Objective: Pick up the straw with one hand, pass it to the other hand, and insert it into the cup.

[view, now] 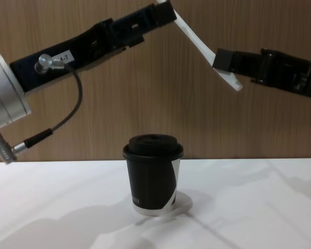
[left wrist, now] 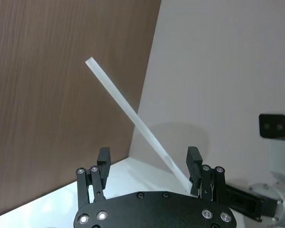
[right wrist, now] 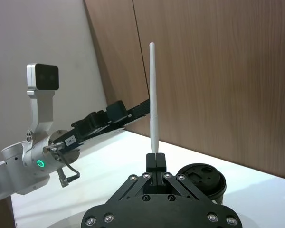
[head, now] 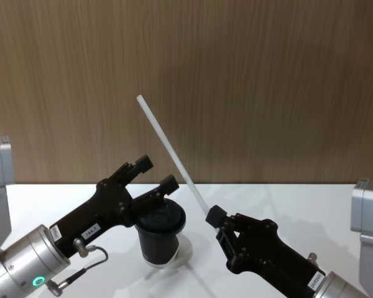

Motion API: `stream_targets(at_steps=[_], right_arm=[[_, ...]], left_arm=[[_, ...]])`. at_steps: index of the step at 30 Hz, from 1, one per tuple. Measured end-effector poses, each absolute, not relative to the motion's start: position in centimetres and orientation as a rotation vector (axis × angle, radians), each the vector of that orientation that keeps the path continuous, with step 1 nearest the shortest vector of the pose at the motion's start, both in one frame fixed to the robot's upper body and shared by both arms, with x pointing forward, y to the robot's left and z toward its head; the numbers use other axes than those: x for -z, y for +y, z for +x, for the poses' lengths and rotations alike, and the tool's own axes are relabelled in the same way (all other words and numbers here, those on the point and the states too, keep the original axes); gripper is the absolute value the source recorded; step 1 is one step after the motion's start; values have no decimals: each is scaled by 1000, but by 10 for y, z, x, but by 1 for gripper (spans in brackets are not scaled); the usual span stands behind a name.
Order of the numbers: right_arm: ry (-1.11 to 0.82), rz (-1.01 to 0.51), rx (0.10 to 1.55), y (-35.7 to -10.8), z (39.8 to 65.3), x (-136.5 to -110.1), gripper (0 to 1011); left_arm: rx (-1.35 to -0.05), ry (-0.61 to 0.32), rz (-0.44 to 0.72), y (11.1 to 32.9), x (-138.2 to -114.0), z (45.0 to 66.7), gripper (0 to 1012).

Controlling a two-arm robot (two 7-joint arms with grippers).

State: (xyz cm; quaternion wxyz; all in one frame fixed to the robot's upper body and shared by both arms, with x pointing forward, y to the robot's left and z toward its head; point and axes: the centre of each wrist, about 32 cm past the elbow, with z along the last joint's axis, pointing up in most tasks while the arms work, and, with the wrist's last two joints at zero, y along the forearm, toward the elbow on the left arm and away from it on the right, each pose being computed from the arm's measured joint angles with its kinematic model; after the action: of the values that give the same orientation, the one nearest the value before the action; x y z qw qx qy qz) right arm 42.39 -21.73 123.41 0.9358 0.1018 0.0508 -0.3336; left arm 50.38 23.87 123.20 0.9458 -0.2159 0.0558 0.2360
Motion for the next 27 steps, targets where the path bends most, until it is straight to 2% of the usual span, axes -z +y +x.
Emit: stream_targets(at_steps=[10,27], right_arm=[[104,208,682,-217,424,-1234,4],[104,208,682,-217,424,-1234,4]], left_arm=[[-432,182,-533,233,-1227,513,1002],[-367,228,-586,224,-1228,526,1002]])
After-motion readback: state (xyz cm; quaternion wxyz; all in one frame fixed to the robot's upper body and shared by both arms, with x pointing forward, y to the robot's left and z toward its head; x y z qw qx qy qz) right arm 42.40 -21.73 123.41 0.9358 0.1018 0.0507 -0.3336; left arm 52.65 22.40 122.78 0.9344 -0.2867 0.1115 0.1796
